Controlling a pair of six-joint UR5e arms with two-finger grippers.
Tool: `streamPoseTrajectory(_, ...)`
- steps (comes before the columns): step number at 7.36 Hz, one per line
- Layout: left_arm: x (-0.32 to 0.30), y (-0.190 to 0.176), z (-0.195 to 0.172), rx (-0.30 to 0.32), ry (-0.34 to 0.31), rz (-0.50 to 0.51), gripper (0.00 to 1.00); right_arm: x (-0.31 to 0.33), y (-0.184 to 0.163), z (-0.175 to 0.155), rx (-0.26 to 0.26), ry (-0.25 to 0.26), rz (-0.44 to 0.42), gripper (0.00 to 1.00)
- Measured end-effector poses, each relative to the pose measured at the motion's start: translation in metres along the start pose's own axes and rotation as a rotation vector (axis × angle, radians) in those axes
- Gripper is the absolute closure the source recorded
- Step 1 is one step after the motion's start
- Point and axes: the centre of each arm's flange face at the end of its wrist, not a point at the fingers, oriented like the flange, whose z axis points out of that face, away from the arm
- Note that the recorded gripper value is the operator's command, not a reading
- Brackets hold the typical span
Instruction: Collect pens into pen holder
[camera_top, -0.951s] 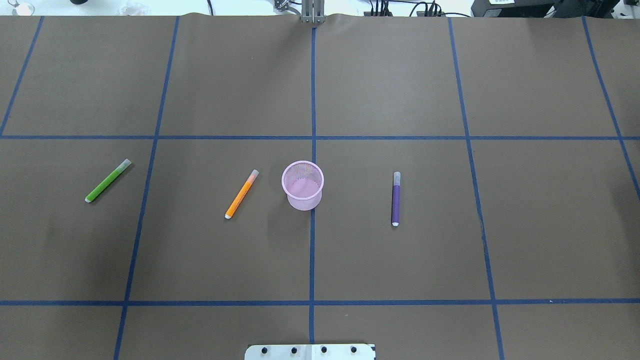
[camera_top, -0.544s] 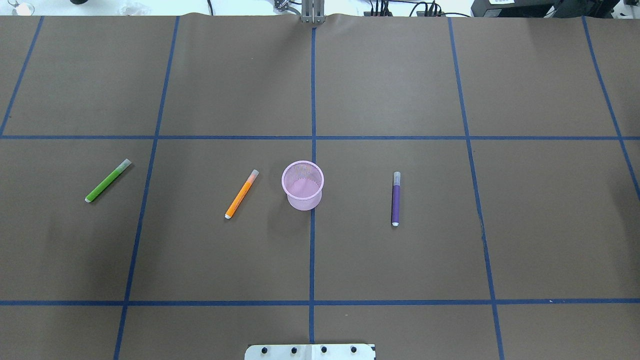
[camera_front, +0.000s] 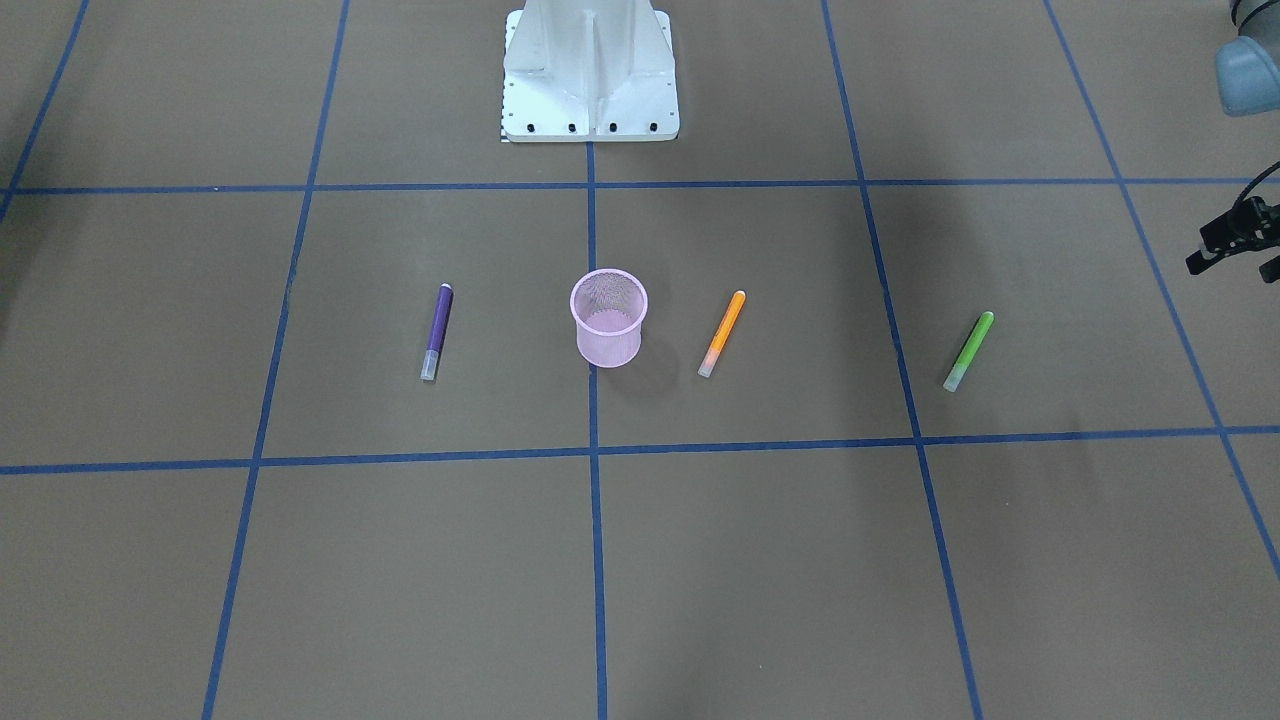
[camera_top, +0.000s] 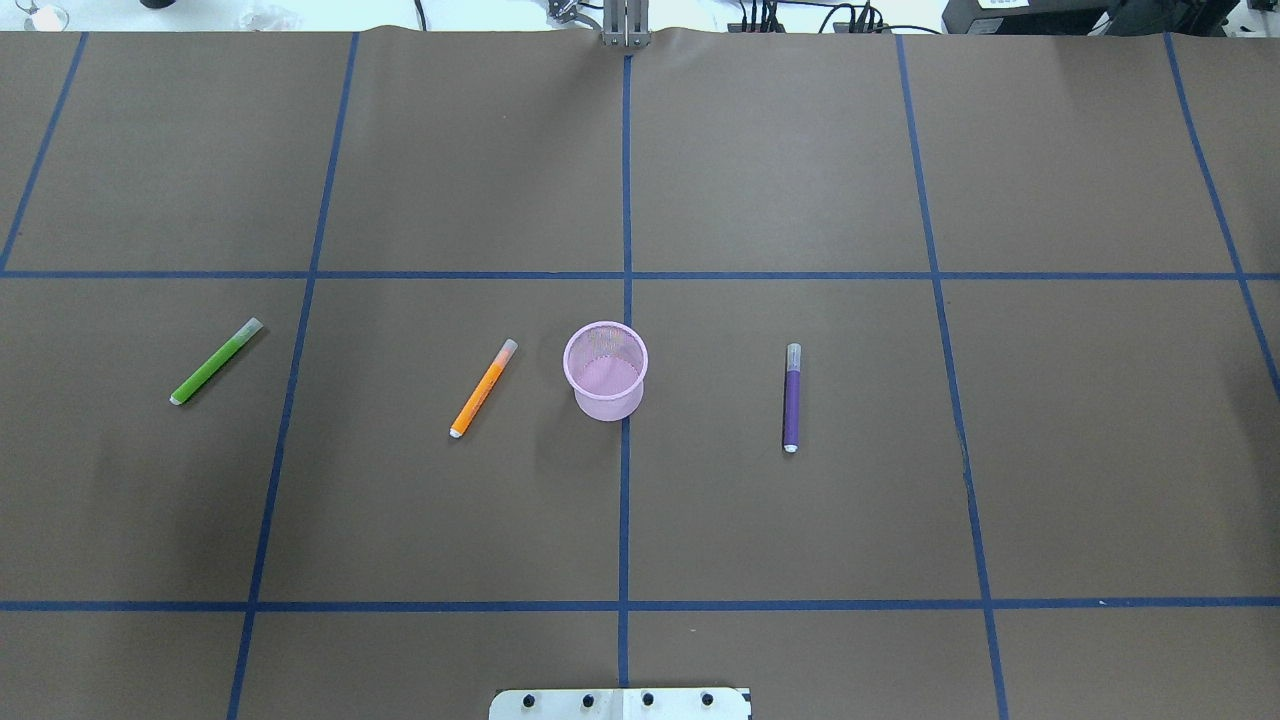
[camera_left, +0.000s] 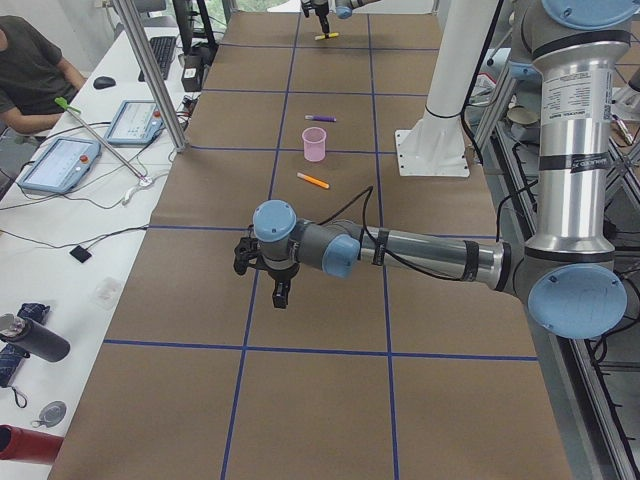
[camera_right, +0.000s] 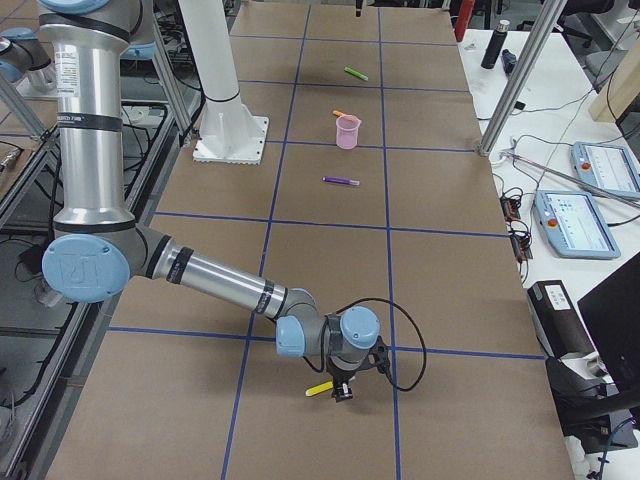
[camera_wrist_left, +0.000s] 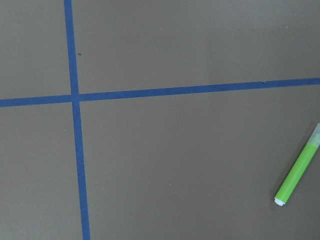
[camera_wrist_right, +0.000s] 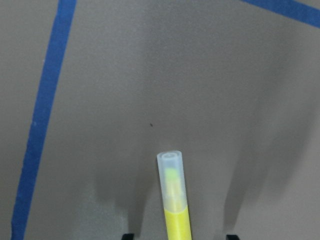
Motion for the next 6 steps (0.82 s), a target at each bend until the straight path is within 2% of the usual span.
streamPoseTrajectory(6,-0.0003,0.0000,0.0004,0.000,0.001,0.001,0.00,0.0028,0.0029,0.0046,-0.010,-0.001,0.008,0.42)
